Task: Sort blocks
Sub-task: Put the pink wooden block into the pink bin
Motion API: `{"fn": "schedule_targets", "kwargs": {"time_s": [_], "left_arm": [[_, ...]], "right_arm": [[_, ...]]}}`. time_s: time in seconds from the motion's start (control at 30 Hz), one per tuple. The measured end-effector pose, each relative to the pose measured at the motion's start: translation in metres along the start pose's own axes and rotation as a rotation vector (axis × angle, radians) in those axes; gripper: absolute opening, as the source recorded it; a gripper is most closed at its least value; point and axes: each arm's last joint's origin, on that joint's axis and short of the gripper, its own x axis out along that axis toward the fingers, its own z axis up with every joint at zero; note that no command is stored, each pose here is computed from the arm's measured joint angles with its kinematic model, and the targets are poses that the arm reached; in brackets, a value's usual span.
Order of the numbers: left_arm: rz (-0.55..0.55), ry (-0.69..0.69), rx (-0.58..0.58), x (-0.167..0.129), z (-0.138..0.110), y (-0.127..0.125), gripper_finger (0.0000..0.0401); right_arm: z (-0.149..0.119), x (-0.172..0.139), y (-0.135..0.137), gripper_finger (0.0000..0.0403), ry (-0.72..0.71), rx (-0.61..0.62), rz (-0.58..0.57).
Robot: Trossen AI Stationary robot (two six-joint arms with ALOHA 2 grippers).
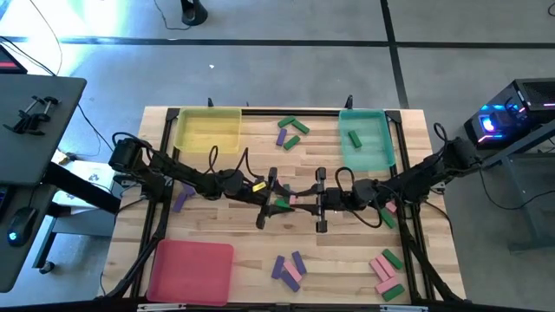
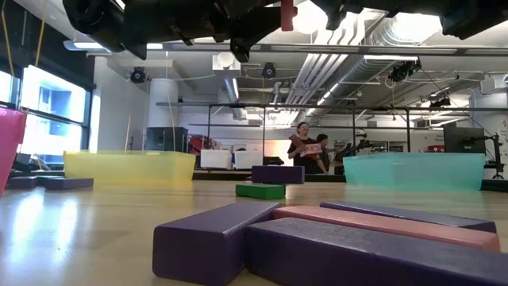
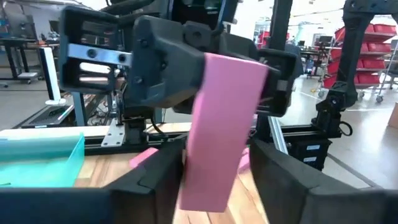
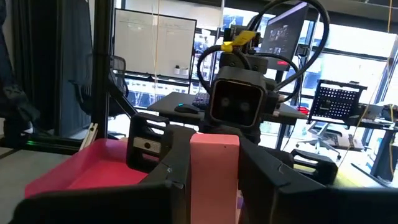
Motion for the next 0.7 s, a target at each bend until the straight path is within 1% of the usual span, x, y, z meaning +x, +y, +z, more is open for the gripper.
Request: {"fn": "schedule_targets", "kwargs": {"time_s": [0.1,0.2,0.23,0.33,0.4,0.57,0.7], "left_arm": [[0.002,0.0,-0.011,0.0,0.0,-0.001,0.0121],[-0.002,-0.001,0.007,0.0,0.0,-0.002,0.0088],[-0.004,-0.001,0.018,0.0,0.0,-0.003,0.008],[-0.008,0.002,0.049,0.0,-0.001,-0.006,0.0079],[-0.008,0.006,0.062,0.0,-0.001,-0.008,0.0079],[0.019,0.039,0.089,0.0,-0.004,-0.013,0.0079],[0.058,0.103,0.1,-0.003,-0.003,-0.018,0.0079]], "right_arm": [[-0.001,0.001,-0.002,0.0073,0.001,0.005,0.015],[-0.001,0.001,-0.002,0.0073,-0.001,0.02,0.025],[-0.001,0.001,-0.001,0.0073,0.0,0.019,0.029],[-0.001,0.001,-0.001,0.0075,0.005,0.016,0.033],[-0.002,0.001,-0.001,0.0094,0.014,0.006,0.037],[-0.004,0.001,-0.001,0.0164,0.033,-0.005,0.036],[0.0,-0.001,0.0,0.0215,0.029,-0.003,0.024]]}}
